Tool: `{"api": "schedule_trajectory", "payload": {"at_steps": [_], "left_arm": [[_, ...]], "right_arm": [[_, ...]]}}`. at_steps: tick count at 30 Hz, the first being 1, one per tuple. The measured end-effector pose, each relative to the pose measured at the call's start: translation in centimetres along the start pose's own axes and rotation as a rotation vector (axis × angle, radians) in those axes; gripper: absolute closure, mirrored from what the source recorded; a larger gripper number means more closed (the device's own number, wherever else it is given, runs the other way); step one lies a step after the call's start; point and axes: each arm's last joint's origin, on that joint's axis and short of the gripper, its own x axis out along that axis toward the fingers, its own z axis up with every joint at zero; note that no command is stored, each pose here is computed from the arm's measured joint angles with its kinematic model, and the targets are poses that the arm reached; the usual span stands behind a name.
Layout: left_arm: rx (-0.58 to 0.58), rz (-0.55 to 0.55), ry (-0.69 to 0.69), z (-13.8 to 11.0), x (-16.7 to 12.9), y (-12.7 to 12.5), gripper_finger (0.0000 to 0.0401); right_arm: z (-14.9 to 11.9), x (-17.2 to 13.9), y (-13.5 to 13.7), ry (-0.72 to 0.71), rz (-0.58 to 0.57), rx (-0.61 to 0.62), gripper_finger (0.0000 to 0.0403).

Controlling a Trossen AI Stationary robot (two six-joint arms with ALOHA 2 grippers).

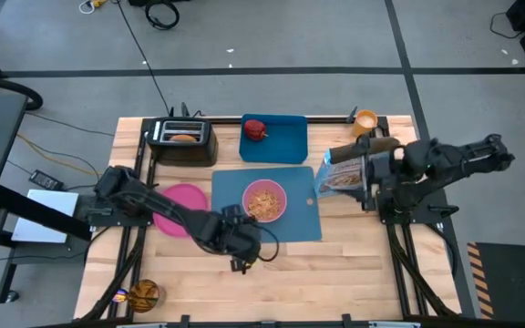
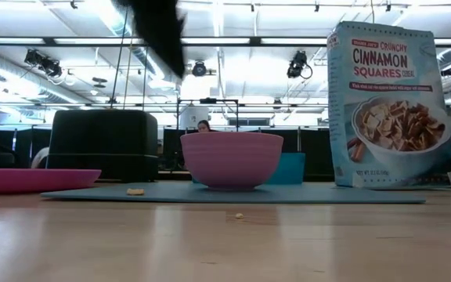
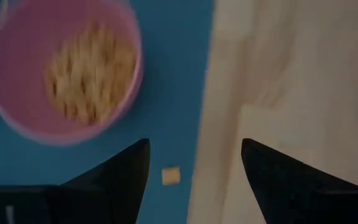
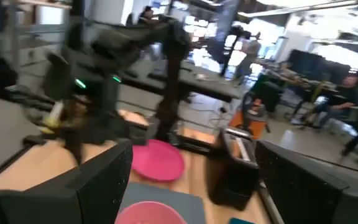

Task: Arrange a breakfast setting
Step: Put the one piece of cereal into the pink bowl

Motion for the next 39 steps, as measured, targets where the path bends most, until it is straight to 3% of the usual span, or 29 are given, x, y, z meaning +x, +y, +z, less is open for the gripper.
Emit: {"api": "schedule_trajectory", "payload": {"at_steps": [7, 17, 26, 39], "left_arm": [[-0.042, 0.007, 0.014, -5.3, 5.2, -0.8, 0.0141], [-0.078, 0.046, -0.084, -9.5, 8.6, 0.3, 0.0162], [-0.14, -0.004, -0.184, -10.7, 8.7, 1.3, 0.0213], [-0.032, -0.083, -0.163, -10.8, 8.6, 0.7, 0.0229]], "right_arm": [[0.1, 0.4, 2.0, 0.023, 0.045, -0.01, 0.0055], [0.0, 0.4, 3.6, 0.033, 0.094, 0.104, 0.0055], [-1.2, 1.1, 4.2, 0.058, 0.047, 0.144, 0.0055], [-1.3, 1.1, 4.2, 0.06, 0.042, 0.14, 0.0055]]}}
